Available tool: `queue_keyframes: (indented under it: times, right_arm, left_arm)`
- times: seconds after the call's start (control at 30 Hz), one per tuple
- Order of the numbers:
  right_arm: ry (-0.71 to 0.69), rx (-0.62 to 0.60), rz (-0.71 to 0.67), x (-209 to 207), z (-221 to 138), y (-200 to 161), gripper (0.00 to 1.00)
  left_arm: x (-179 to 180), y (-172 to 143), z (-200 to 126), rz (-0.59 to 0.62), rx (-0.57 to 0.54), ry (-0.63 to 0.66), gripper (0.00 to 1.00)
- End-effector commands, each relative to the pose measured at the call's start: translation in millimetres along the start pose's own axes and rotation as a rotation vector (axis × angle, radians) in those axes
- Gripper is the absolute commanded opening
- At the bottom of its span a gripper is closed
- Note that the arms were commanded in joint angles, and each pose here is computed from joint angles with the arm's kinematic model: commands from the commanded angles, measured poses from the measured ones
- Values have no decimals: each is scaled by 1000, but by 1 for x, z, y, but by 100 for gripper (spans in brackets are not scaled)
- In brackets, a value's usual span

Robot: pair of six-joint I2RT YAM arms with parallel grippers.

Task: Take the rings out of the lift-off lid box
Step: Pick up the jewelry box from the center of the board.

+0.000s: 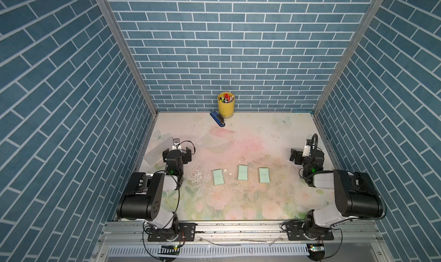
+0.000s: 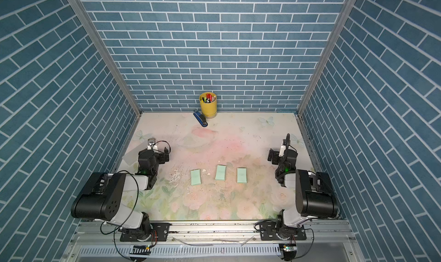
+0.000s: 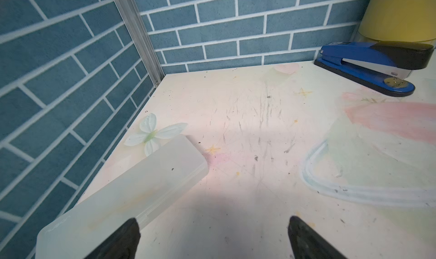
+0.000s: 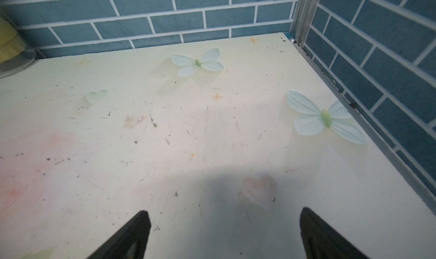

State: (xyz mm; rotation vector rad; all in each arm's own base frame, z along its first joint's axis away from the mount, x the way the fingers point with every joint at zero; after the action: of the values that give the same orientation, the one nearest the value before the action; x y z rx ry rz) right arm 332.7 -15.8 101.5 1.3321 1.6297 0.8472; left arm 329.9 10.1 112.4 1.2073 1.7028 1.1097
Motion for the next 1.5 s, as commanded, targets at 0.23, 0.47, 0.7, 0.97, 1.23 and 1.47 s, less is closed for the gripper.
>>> queue_keyframes:
  times: [0.23, 0.47, 0.7, 0.97, 1.23, 1.47]
  right_arm:
    - [-4, -36, -34, -2, 3, 10, 99]
    - [2, -36, -32, -2, 4, 10, 99]
    - [2, -37, -32, -2, 4, 10, 99]
    - [-13, -11, -24, -6, 4, 18, 99]
    - [-29, 43, 44, -19, -17, 62, 89]
    - [126, 62, 91, 1, -48, 113, 82]
  left_arm:
    - [-3, 5, 3, -1, -15, -1, 99]
    - [-2, 5, 4, -2, -12, -1, 100]
    - [-2, 6, 4, -3, -14, -2, 100]
    - [-1, 5, 3, -9, -13, -6, 100]
    - [7, 26, -3, -36, -13, 103, 100]
    - [15, 101, -27, -139, 123, 312, 100]
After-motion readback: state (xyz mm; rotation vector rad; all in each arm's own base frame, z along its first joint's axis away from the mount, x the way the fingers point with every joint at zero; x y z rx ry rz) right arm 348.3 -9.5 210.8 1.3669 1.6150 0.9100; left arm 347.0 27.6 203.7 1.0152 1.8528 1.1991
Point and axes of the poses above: each gripper's point midway between its finger pads, its own z axis out along the fingers, its own x axis along the line the jaws close on, y = z × x, the point moved 6 cm from there along -z, back along the fingers, and after that the axes turned 15 degrees about -z, right-handed, at the moved point
